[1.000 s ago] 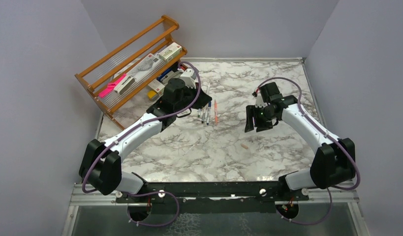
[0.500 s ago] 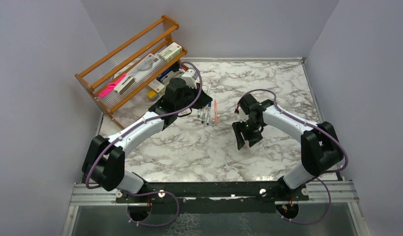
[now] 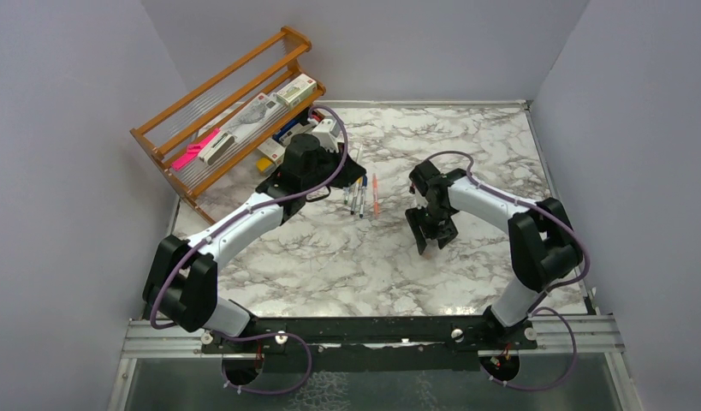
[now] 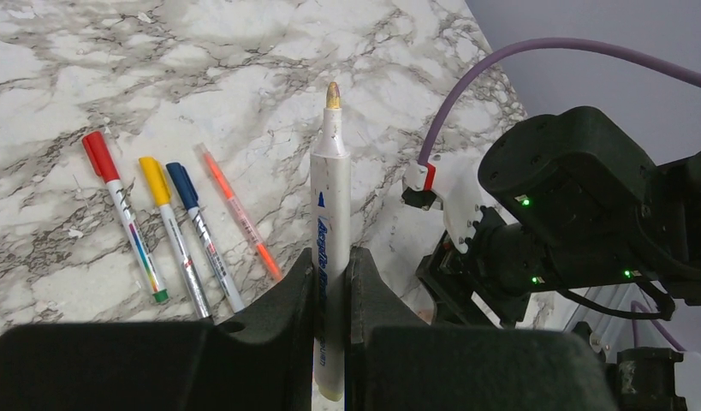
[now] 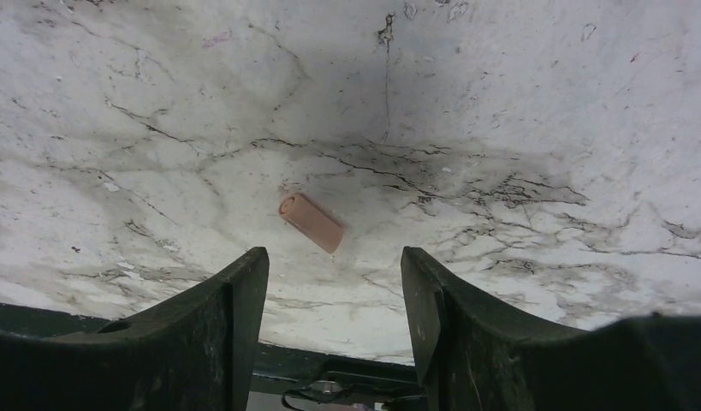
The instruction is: Insert the pens into the pen caps
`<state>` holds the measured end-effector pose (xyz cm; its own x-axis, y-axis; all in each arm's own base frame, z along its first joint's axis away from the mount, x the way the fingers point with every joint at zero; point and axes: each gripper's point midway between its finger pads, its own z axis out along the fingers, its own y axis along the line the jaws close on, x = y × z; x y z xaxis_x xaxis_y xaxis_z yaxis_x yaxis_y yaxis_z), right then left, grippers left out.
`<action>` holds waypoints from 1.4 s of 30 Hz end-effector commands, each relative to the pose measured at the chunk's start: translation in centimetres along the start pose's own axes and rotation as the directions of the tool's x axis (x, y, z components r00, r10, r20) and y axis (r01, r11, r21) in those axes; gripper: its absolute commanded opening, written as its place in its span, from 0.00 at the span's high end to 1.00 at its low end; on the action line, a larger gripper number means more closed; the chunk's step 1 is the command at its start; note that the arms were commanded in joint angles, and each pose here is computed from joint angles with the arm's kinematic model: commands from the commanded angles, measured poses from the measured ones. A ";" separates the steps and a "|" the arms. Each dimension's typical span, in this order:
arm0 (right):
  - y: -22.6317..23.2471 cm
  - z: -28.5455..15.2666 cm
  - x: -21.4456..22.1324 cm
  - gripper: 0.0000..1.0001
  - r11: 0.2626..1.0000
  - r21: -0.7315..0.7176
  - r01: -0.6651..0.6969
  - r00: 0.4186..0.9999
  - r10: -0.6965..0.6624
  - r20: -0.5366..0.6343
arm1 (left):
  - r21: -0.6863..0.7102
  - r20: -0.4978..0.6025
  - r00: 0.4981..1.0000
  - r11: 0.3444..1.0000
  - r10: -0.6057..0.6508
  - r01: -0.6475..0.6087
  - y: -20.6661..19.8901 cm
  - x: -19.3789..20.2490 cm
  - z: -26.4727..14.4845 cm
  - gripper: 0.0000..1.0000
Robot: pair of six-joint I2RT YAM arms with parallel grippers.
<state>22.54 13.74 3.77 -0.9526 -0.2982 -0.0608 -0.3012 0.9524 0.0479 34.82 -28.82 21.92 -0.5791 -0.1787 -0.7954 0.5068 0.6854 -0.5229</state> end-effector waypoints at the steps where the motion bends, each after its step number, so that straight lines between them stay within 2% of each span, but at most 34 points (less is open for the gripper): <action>1: -0.4 0.4 -0.9 0.41 0.999 0.031 0.014 1.000 -0.015 0.023 | 0.026 0.001 1.000 1.000 0.012 -0.012 0.2 0.1 0.0 1.00; 16: 0.2 2.4 -0.2 0.42 0.998 0.045 0.039 0.999 -0.038 -0.020 | 0.075 0.014 1.000 0.997 0.007 -0.008 -0.3 -0.2 -0.1 1.00; 23: -0.1 2.6 -0.5 0.55 0.997 0.070 0.039 0.999 -0.038 -0.021 | 0.068 0.007 1.000 0.998 0.004 -0.004 0.1 -0.1 -0.1 1.00; 31: 0.2 2.7 -0.5 0.75 0.998 0.056 0.030 0.999 -0.029 -0.022 | 0.066 0.003 1.000 0.998 -0.005 0.005 0.2 0.1 -0.1 1.00; 39: 1.5 2.3 -0.9 0.98 1.000 -0.015 0.014 1.000 -0.014 0.003 | 0.071 0.004 1.000 0.997 -0.005 0.005 0.1 -0.1 -0.3 1.00; 42: 2.9 1.1 -2.1 0.99 0.996 -0.088 0.009 0.999 -0.005 0.050 | 0.074 0.006 1.000 0.997 -0.010 0.009 -0.1 -0.1 -0.4 1.00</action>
<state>22.50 14.43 1.52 -0.9478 -0.3177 -0.0264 -0.3184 0.9476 0.0278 34.78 -28.49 21.43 -0.5898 -0.1776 -0.7878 0.5284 0.6528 -0.5428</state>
